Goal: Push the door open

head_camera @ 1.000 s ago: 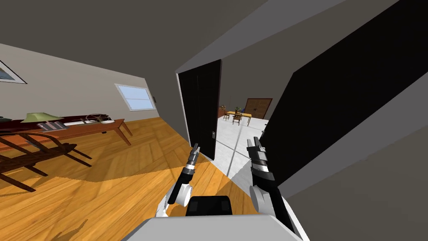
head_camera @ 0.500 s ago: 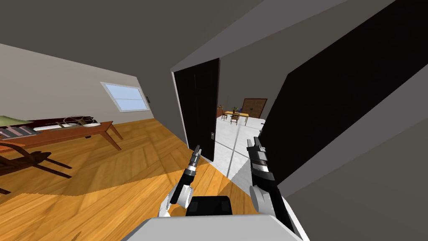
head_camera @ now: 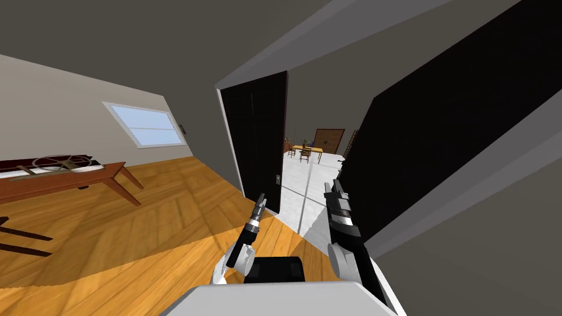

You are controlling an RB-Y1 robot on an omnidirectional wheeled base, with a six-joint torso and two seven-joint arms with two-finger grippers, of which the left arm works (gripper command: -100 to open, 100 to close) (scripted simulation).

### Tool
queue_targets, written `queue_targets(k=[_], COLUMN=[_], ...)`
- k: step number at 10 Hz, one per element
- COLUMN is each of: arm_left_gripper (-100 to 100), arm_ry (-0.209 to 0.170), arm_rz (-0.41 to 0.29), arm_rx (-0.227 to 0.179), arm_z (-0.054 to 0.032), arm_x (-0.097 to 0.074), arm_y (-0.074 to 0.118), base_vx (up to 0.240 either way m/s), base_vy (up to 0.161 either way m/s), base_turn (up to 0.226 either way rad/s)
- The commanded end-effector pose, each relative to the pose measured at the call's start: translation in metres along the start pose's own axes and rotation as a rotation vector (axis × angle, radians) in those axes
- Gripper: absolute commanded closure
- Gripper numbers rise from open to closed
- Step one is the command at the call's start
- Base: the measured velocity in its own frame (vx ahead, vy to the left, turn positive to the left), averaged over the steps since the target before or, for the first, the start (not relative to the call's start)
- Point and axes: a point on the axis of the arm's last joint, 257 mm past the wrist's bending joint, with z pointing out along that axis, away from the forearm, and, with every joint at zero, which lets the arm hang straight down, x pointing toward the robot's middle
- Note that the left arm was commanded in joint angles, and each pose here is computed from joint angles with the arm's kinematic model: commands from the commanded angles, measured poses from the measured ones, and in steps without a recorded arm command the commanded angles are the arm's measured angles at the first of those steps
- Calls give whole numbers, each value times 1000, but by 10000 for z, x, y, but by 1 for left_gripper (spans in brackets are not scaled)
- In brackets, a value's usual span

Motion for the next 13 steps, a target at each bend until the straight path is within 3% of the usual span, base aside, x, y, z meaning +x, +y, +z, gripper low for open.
queue_targets(k=[1, 7, 13], arm_left_gripper=[-100, -100, -100], arm_ry=[9, 45, 69], arm_rz=[-6, -19, -16], arm_rx=[-24, -128, -209], arm_z=[-39, -183, -327], arm_x=[34, 161, 217], arm_y=[121, 587, 928], base_vx=[77, 87, 88], base_vy=[73, 81, 92], base_turn=[-112, -123, -102])
